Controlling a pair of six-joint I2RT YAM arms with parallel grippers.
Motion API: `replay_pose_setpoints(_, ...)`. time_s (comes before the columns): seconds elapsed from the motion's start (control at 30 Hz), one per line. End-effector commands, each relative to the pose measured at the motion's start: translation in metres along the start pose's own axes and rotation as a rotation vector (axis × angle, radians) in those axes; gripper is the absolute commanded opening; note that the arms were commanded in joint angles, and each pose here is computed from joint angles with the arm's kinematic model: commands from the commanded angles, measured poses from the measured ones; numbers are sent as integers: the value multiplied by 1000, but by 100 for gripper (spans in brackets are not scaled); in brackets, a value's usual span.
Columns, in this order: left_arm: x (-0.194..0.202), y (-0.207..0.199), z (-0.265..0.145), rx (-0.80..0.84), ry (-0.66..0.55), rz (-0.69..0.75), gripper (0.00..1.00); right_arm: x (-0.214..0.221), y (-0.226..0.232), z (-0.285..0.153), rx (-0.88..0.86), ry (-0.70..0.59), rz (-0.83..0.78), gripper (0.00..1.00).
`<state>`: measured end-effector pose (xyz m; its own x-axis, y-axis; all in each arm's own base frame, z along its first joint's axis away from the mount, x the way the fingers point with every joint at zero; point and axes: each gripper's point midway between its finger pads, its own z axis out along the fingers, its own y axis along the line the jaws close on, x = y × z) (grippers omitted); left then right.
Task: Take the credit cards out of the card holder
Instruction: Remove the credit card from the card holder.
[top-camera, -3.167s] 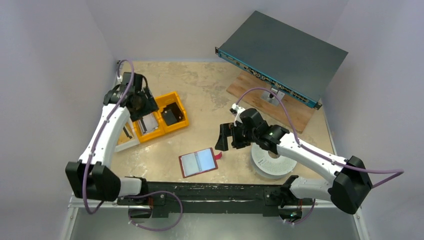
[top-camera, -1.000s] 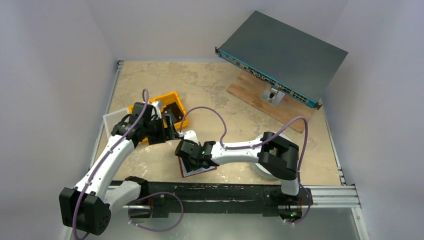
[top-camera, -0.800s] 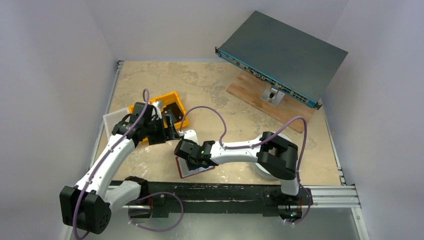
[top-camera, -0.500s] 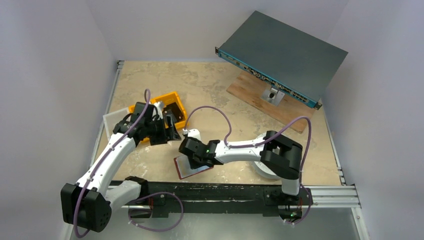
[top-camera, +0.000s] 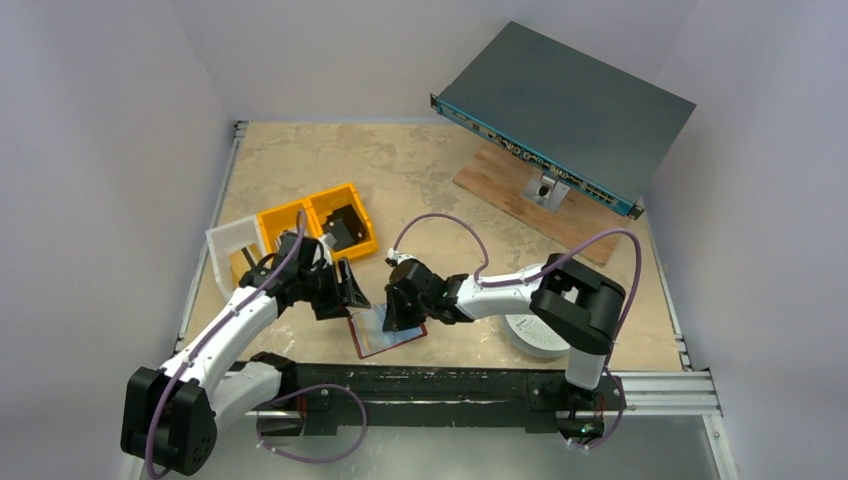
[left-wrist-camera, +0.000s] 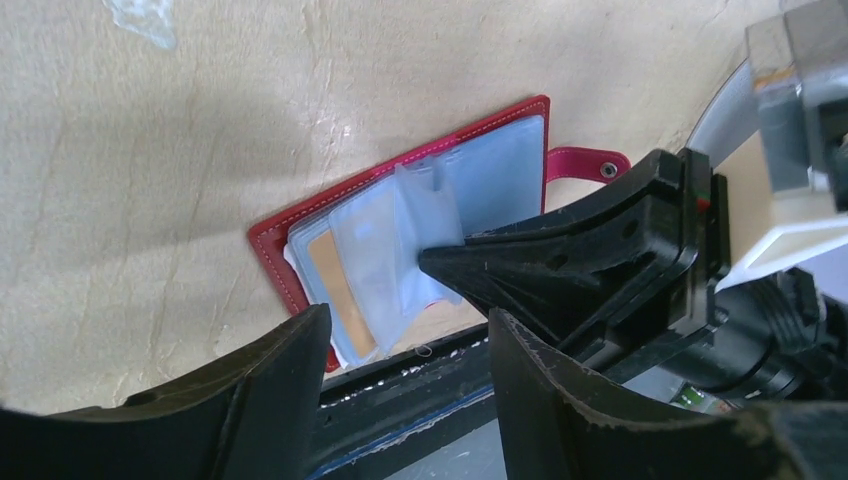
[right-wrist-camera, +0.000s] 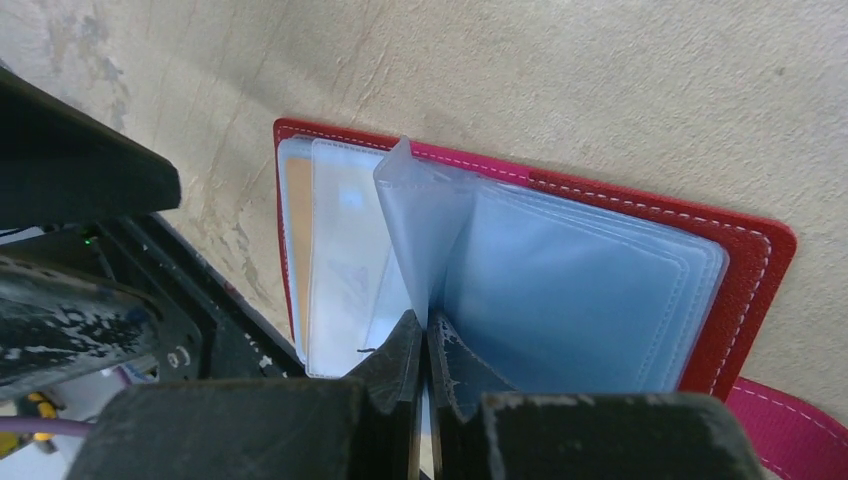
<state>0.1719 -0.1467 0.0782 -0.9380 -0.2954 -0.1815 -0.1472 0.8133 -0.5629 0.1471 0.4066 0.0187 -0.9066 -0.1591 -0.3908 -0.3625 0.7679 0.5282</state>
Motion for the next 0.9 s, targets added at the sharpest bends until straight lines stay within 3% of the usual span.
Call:
replay_pose_setpoints(0.0, 4, -13, 4, 80, -18, -32, 57, 22, -9, 3, -25, 80, 22, 0)
replay_pose_setpoints(0.5, 31, -5, 20, 92, 38, -51, 47, 23, -15, 7, -32, 96, 39, 0)
replay_pose_setpoints(0.87, 41, 9, 26, 20, 59, -54, 45, 24, -17, 7, -28, 95, 44, 0)
